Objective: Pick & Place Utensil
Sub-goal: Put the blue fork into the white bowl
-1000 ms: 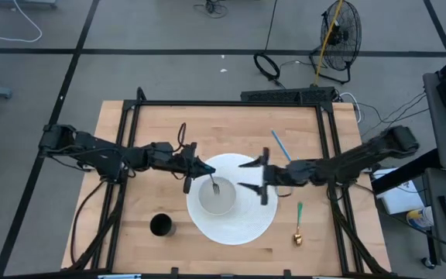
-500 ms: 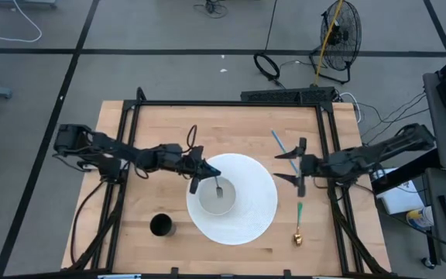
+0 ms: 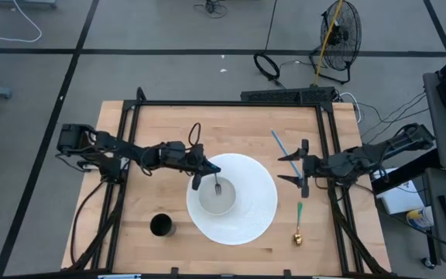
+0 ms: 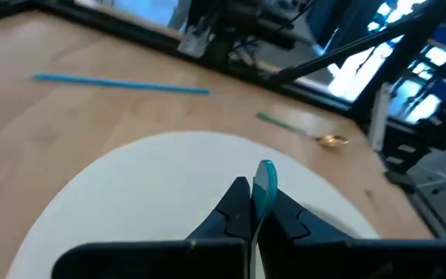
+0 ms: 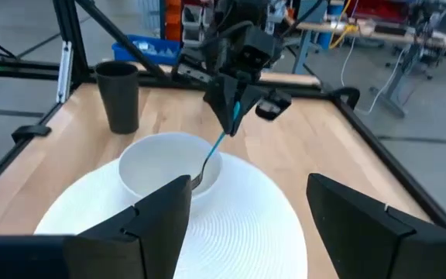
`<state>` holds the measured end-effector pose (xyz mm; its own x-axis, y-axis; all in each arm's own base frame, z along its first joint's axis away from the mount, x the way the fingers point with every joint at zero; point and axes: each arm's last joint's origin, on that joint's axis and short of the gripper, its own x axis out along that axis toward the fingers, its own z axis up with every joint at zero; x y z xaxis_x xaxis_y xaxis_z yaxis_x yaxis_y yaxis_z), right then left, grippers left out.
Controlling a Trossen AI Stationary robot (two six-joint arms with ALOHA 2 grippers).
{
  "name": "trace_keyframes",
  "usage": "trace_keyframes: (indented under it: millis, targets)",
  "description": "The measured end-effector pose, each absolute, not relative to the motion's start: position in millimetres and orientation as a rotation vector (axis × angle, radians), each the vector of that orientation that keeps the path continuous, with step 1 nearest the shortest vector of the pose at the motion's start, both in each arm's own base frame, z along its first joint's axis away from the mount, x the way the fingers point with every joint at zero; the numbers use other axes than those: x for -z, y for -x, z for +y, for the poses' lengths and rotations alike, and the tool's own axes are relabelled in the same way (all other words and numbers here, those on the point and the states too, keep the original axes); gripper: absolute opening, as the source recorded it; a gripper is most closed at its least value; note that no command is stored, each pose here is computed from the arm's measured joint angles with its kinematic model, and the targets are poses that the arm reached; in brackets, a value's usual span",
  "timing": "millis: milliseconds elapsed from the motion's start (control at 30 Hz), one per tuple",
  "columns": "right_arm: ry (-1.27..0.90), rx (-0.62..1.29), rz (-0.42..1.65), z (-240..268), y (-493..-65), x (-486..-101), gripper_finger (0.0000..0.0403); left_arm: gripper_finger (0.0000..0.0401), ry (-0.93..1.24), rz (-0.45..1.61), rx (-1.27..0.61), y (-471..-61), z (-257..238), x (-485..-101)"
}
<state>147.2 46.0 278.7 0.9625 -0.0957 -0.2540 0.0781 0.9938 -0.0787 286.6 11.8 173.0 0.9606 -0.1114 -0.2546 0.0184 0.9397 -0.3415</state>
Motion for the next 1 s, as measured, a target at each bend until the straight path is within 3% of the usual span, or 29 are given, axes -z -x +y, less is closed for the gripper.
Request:
trace_keyframes:
  millis: [367, 667, 1000]
  targets:
    - [0.04, 0.094, 0.303, 46.2, -147.3, -274.0, 0.0251, 0.0004, 0.352, 0.306, 0.04, -285.6, 15.0, -169.8]
    - [0.04, 0.094, 0.303, 46.2, -147.4, -273.9, 0.0251, 0.0061, 0.347, 0.307, 0.009, -285.5, 15.8, -169.2]
    - [0.035, 0.095, 0.31, 46.3, -147.8, -267.4, 0.0251, 0.0066, 0.316, 0.297, 0.013, -285.8, 15.2, -170.1]
